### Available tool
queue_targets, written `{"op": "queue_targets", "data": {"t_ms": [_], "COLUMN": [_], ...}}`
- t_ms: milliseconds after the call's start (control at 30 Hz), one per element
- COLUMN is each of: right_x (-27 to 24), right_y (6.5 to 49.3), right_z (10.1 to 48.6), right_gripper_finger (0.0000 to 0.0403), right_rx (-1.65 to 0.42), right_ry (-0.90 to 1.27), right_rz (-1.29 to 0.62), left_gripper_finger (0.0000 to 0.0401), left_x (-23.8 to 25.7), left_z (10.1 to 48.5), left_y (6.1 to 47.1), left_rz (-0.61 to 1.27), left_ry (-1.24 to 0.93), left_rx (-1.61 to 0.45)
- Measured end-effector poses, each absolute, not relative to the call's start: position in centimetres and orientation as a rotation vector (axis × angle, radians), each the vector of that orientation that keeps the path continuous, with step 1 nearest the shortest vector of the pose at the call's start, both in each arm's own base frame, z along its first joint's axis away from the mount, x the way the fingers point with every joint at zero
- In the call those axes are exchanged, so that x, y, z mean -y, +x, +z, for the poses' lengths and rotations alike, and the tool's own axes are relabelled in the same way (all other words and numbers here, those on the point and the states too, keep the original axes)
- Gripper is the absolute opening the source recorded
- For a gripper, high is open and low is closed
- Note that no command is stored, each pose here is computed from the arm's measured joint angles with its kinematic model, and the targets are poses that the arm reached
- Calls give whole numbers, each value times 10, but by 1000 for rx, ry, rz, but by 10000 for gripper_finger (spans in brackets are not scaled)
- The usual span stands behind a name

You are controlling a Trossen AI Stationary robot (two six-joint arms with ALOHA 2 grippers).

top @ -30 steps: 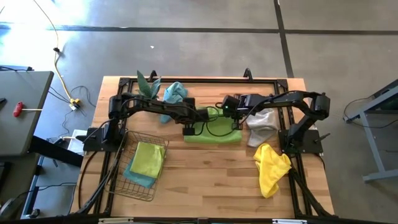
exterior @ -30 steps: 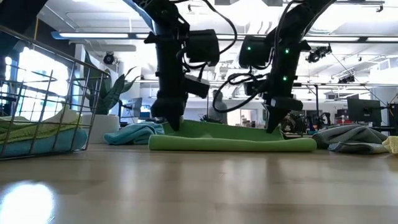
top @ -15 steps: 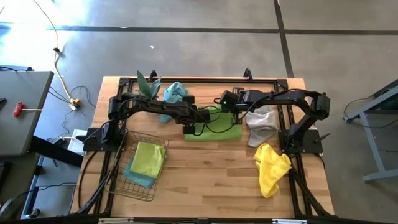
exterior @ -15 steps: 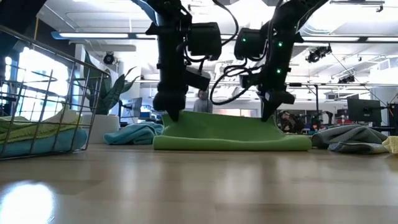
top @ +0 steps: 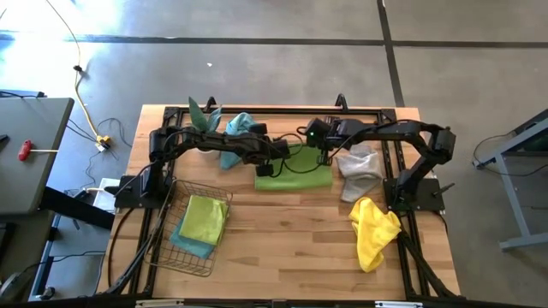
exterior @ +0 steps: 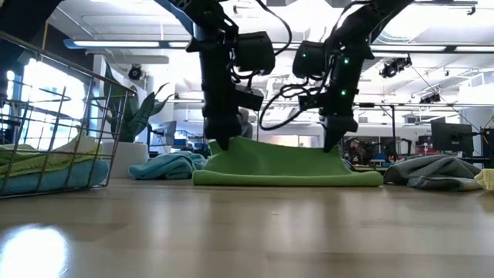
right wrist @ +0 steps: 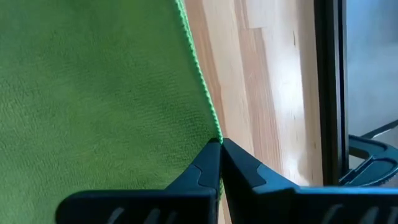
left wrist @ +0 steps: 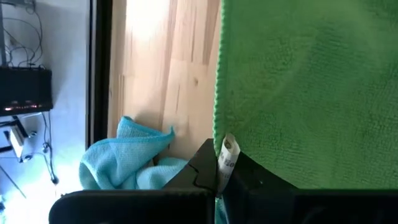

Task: Fold microfiber towels
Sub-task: Fold the green microfiber towel

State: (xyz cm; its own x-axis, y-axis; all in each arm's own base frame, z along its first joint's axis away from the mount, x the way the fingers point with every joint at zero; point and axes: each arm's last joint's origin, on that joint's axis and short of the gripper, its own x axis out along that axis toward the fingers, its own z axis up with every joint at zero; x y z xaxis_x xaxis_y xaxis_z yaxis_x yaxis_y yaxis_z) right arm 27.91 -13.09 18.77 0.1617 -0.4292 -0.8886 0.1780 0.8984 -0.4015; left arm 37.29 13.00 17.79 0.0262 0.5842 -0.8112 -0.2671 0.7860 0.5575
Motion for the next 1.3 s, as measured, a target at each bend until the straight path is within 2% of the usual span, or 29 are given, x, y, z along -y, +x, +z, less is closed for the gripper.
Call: {"op": "queue_targets", "data": {"t_ms": [200, 367, 600, 700, 833, 900, 967, 1100, 1200, 1300], "right_x": [136, 137, 138, 136, 131, 126, 118, 107, 100, 94], "right_y": [280, 282, 282, 281, 281, 280, 275, 267, 262, 257], "right_z": [188, 188, 189, 193, 193, 186, 172, 150, 138, 130], "right_gripper_finger": [7, 57, 138, 148, 141, 135, 131, 128, 128, 128], "right_rx": [-1307, -1283, -1281, -1256, -1212, -1187, -1189, -1185, -1180, -1182], "right_ry": [-190, -184, -195, -149, 11, 77, 127, 168, 172, 165], "right_rz": [-441, -441, -472, -475, -350, -265, -190, -152, -150, -147], "left_gripper_finger": [1, 9, 85, 121, 153, 159, 160, 155, 150, 147], "left_x": [-135, -136, -138, -140, -140, -138, -132, -119, -115, -111], "left_z": [177, 178, 179, 180, 180, 179, 179, 169, 160, 144], "left_y": [371, 371, 373, 372, 371, 370, 370, 375, 374, 366], "left_rz": [687, 709, 766, 780, 836, 757, 597, 328, 272, 312], "left_ry": [265, 266, 305, 329, 289, 218, 136, 7, -48, -111], "left_rx": [-1397, -1388, -1364, -1371, -1349, -1366, -1383, -1339, -1306, -1319]}}
